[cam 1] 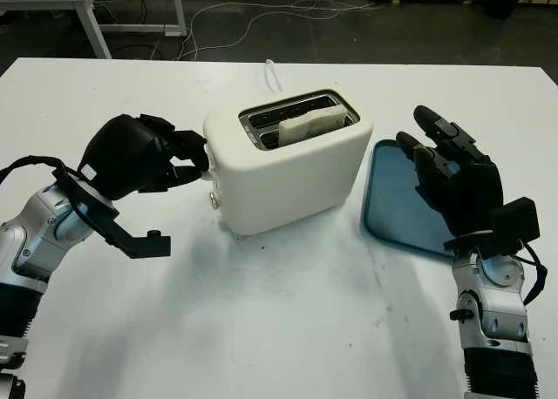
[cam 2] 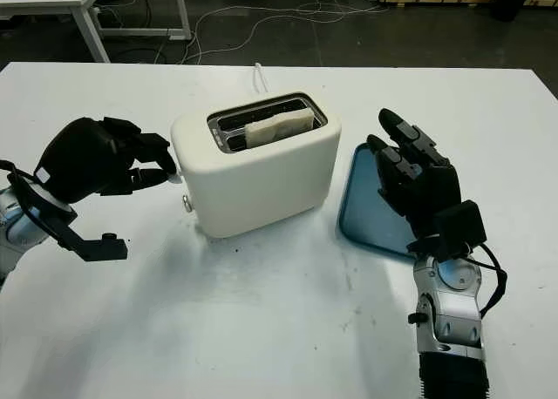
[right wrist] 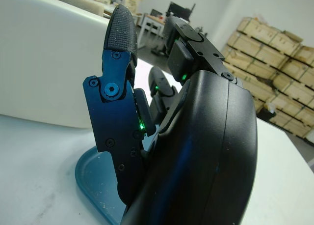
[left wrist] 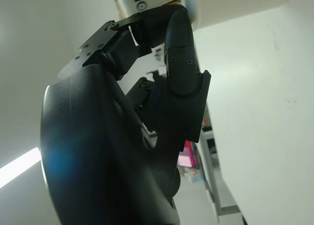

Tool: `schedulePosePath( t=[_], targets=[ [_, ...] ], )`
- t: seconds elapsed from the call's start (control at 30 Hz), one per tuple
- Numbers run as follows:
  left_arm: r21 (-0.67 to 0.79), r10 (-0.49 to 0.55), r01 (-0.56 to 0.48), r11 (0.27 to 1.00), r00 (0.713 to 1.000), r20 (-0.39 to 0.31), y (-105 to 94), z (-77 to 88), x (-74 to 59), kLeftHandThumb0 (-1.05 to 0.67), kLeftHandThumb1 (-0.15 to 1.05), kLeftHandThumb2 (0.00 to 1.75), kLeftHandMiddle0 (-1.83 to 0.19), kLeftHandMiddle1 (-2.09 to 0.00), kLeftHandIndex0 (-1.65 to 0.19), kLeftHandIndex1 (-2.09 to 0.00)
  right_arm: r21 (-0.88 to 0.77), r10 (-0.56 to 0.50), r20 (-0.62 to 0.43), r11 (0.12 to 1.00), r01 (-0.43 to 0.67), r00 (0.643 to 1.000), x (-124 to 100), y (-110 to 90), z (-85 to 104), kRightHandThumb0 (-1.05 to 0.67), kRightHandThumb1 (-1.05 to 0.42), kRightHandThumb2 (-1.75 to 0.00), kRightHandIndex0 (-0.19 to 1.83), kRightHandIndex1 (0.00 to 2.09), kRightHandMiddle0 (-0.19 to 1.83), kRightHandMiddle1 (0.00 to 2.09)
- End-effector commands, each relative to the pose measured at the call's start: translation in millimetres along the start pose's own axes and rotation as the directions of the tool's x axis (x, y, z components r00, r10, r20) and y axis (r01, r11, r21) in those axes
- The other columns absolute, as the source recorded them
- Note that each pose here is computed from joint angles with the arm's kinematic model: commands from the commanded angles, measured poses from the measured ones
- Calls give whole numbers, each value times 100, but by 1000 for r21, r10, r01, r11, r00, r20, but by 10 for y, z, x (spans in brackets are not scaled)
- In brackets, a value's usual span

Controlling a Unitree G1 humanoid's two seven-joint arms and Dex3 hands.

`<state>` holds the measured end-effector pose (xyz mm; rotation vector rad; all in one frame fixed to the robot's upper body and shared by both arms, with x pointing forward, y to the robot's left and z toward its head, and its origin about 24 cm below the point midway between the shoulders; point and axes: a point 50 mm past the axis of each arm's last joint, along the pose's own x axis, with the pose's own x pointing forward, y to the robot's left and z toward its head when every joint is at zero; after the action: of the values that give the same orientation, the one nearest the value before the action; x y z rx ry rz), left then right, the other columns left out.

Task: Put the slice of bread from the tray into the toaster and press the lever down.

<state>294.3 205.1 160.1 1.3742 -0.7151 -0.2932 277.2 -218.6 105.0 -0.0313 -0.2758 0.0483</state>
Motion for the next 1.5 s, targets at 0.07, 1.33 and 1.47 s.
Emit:
schedulePosePath(
  t=[0.07,1.33,1.47],
  targets=[
    [-24,-42,42,999,999,10,-93,47,-31,-40,92,38,-87,-154,-77,-117,-7,-9,1,1000,9,1000,-2,-7,2,-62,-92,-46,49,0,48,0],
    [-356,-144,8,935,923,-357,-1452,265,-389,-28,92,35,-75,-149,-72,-103,-1,-31,-16,1000,31,999,-70,-115,-19,-64,-92,-42,52,0,51,0],
    [-349,-85,-36,936,942,-325,-1287,250,-376,-33,92,39,-83,-124,-76,-89,-3,-23,-15,1000,23,1000,-71,-102,-17,-63,-92,-42,52,0,51,0]
  ],
)
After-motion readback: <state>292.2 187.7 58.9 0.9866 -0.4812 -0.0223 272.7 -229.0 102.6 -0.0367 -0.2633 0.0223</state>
